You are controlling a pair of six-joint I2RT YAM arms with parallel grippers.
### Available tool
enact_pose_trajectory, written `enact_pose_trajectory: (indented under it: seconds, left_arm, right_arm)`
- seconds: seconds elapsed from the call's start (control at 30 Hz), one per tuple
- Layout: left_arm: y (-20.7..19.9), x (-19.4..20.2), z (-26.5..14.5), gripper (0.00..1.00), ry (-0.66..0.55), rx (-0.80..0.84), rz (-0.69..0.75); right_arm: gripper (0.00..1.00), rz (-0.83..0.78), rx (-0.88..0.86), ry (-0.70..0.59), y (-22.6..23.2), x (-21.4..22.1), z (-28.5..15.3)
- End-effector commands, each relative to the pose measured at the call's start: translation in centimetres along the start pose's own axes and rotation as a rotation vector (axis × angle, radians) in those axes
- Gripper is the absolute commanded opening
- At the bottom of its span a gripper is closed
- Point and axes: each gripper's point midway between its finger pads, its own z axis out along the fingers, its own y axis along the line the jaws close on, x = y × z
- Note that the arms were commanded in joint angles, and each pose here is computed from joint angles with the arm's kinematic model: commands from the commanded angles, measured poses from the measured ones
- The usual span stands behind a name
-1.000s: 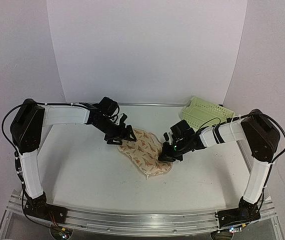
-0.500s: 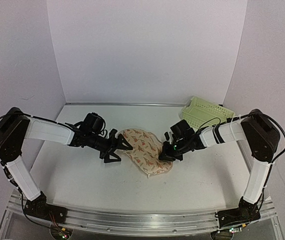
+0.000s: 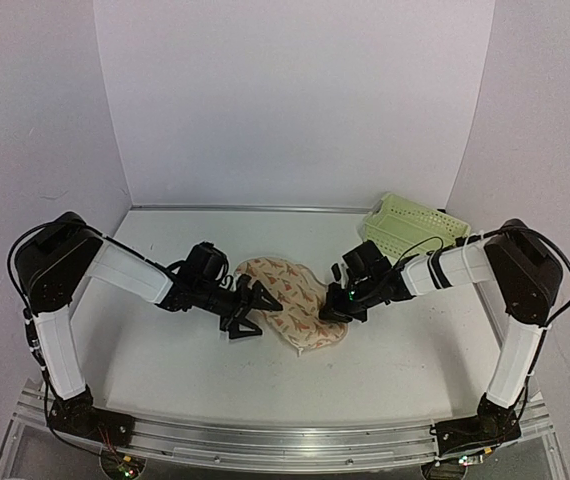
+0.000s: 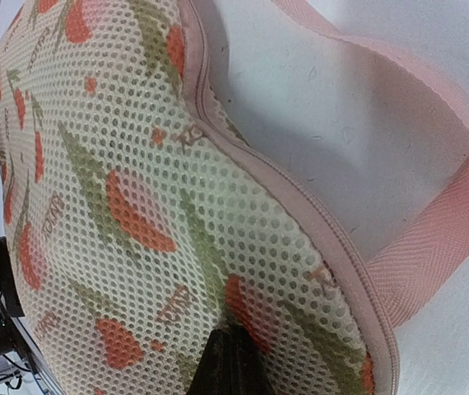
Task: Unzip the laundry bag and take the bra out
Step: Pick up the laundry bag at the center of the board.
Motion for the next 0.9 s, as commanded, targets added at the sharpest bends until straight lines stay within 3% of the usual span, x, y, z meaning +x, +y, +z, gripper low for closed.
enact_pose_trajectory:
  seconds: [0.0,0.6,0.87]
  left_arm:
    - [-2.2,-0.7,0.4,0.86,-0.007,0.087,0.021]
    - [-2.2,-0.4,3.1,0.71,0.068,0.152,-0.004]
    - [-3.4,-1.1,3.7,0.43,0.065,0.188,0.005]
  right_arm:
    - [0.00,0.016,0.046,-0.028,-0.9,-0.2,-0.7]
    - [0.00,0.015,0.031,-0.028,-0.7,-0.2,-0.8]
    - [0.00,0.007,0.020,-0.020,-0.5,0.0,-0.8]
